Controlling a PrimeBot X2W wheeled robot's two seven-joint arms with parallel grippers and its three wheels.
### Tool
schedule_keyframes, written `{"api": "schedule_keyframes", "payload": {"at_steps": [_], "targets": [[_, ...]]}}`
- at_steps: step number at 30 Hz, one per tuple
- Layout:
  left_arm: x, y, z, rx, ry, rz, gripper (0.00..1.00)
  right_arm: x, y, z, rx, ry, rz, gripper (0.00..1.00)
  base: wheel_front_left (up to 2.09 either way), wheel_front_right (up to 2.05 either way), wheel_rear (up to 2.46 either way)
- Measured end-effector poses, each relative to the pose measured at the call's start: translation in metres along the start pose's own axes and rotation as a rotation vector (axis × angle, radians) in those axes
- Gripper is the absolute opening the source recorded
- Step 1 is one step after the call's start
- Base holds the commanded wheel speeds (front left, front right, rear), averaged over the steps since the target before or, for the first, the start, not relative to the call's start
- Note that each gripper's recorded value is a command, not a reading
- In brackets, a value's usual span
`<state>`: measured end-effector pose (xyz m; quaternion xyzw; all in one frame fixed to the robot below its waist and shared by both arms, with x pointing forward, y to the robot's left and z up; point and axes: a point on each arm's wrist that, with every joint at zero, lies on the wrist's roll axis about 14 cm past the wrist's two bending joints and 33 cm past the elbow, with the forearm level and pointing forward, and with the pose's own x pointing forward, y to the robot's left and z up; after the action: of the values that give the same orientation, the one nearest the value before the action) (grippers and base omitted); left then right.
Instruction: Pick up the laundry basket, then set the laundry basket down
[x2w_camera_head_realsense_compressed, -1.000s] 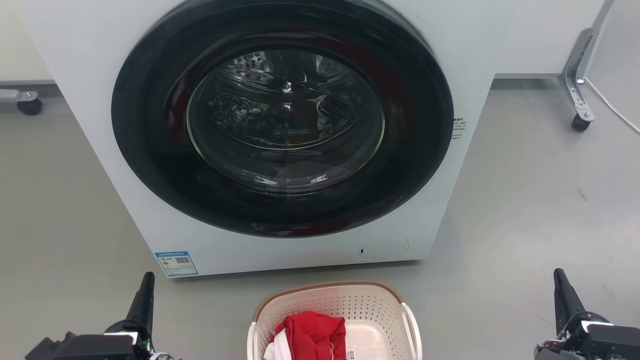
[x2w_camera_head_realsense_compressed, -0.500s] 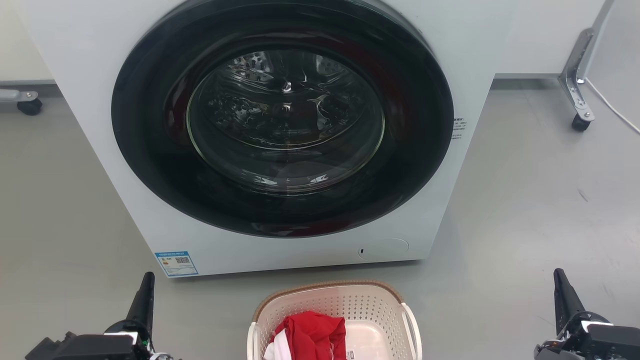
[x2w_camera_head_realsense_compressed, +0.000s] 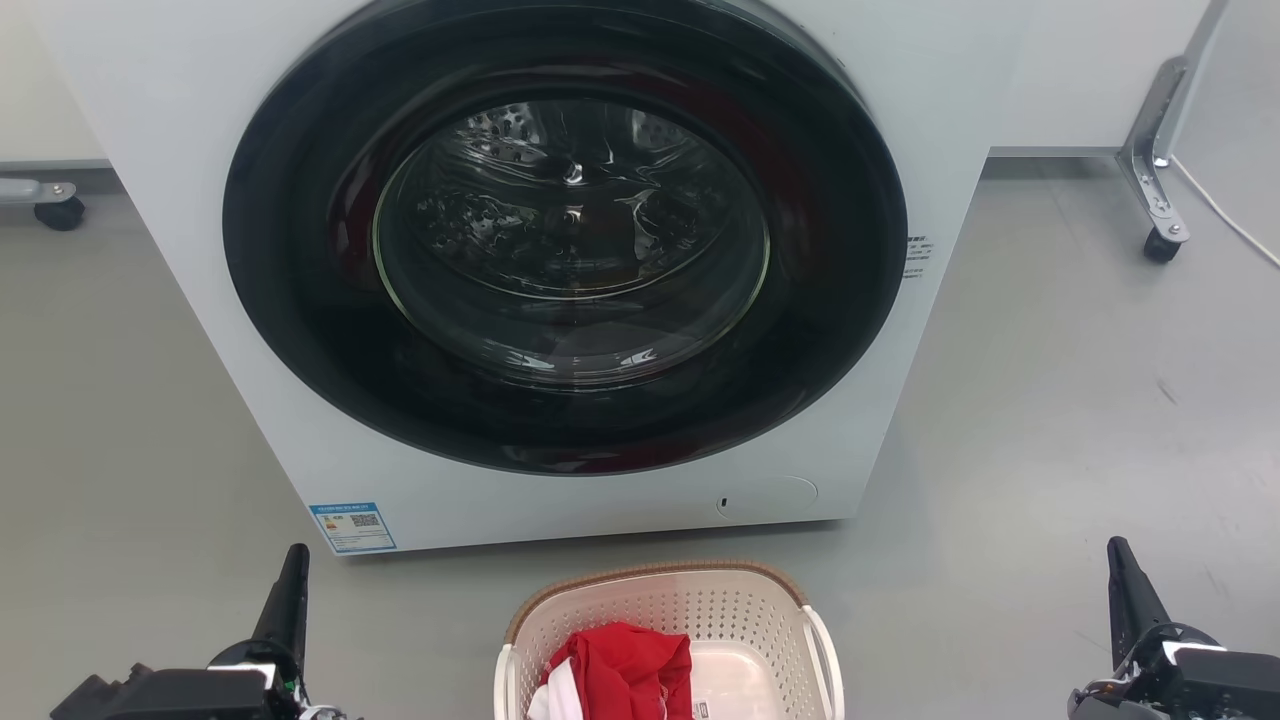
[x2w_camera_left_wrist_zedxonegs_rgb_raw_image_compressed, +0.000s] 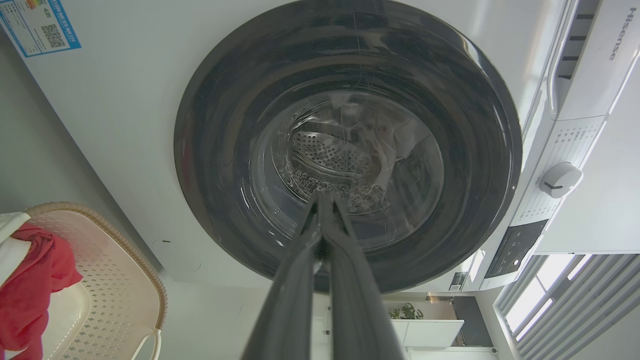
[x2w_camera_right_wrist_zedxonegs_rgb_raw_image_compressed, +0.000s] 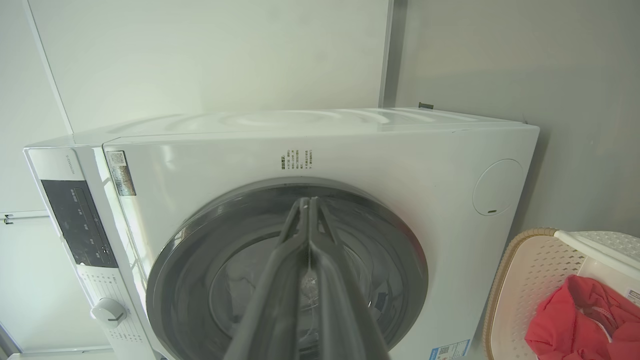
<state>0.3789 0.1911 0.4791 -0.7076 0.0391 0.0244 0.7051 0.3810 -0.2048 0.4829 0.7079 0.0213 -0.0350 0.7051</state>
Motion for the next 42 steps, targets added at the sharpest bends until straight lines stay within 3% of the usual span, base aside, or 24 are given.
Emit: {"api": "schedule_keyframes", "payload": {"at_steps": [42], "targets": [[0.0000, -0.0001, 0.0000, 0.000, 0.000, 0.000, 0.00, 0.0000, 0.0001, 0.0000, 0.000, 0.000, 0.000, 0.00, 0.00, 0.00, 0.00]]}}
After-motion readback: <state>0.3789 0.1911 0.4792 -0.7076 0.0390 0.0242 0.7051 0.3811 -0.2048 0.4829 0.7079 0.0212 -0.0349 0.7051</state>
